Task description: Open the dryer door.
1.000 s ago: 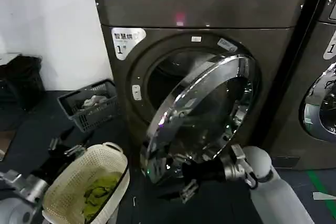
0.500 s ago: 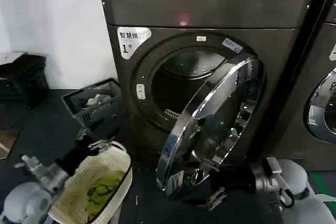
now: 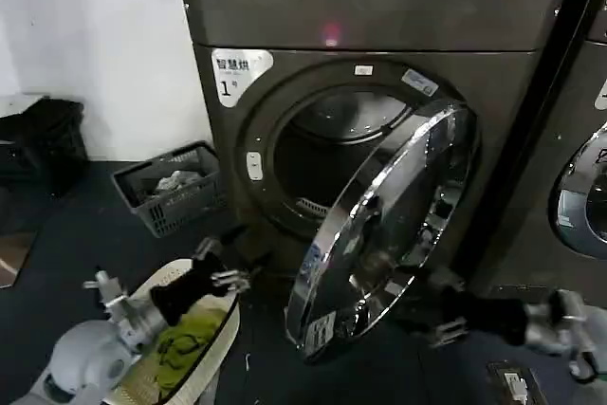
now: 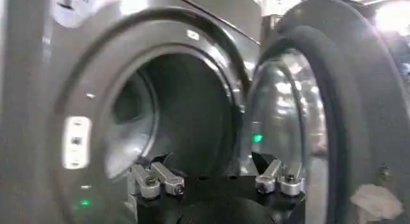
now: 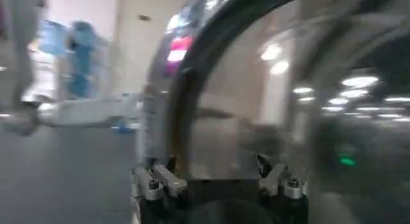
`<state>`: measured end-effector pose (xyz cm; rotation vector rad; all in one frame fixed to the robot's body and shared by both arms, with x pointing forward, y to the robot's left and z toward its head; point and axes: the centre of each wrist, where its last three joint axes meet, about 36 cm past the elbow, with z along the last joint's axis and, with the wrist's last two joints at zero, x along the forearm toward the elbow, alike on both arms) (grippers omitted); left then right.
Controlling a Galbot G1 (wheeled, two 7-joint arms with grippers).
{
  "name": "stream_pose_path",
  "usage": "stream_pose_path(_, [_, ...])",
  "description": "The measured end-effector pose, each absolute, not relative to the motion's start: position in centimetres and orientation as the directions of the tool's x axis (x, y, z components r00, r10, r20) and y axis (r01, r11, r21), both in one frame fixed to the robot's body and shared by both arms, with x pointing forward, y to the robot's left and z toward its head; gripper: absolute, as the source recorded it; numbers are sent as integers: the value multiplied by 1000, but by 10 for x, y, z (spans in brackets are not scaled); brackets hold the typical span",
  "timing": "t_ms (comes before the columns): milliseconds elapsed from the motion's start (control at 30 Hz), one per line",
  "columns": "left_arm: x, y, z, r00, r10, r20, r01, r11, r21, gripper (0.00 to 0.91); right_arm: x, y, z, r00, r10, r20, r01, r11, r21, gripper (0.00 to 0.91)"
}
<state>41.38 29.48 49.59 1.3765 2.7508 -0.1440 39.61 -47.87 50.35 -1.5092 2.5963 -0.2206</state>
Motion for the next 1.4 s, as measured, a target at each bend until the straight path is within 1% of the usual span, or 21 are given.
stream_pose_path(200, [421, 278, 491, -535, 841, -87, 845, 529, -78, 907, 365, -521, 511, -702, -707, -89, -682, 703, -203, 907])
stream_pose_path(333, [427, 265, 489, -499, 863, -85, 866, 493, -80, 907, 338, -547, 518, -834, -533, -142, -502, 840, -205, 907])
stream_pose_path(500, [434, 247, 485, -449, 890, -75, 893, 444, -77, 907, 305, -568, 531, -931, -310, -192, -267, 939, -218, 907])
stream_pose_path(600, [439, 234, 482, -412, 907, -92, 911, 407, -65, 907, 287, -578, 539, -966, -152, -207, -110, 973, -202, 907])
stream_pose_path(767, [448, 211, 483, -343, 933, -109, 939, 336, -73, 907, 259, -585, 551, -967, 106, -233, 138, 982, -126, 907])
stream_pose_path(833, [452, 202, 484, -323, 940, -110, 946, 317, -69, 907, 246, -587, 556, -943, 228, -242, 259, 960, -104, 907])
stream_pose_path(1033, [464, 170, 480, -256, 959, -125, 967, 250, -57, 907, 216, -589, 562, -838, 476, -265, 510, 857, -75, 907])
stream_pose_path(1233, [479, 126, 481, -193, 973, -129, 980, 185, -69, 907, 189, -597, 572, -761, 592, -265, 637, 759, -134, 907])
stream_pose_path(1400, [491, 89, 486, -172, 975, -141, 985, 166, -56, 907, 163, -614, 586, -692, 677, -250, 721, 669, -182, 907])
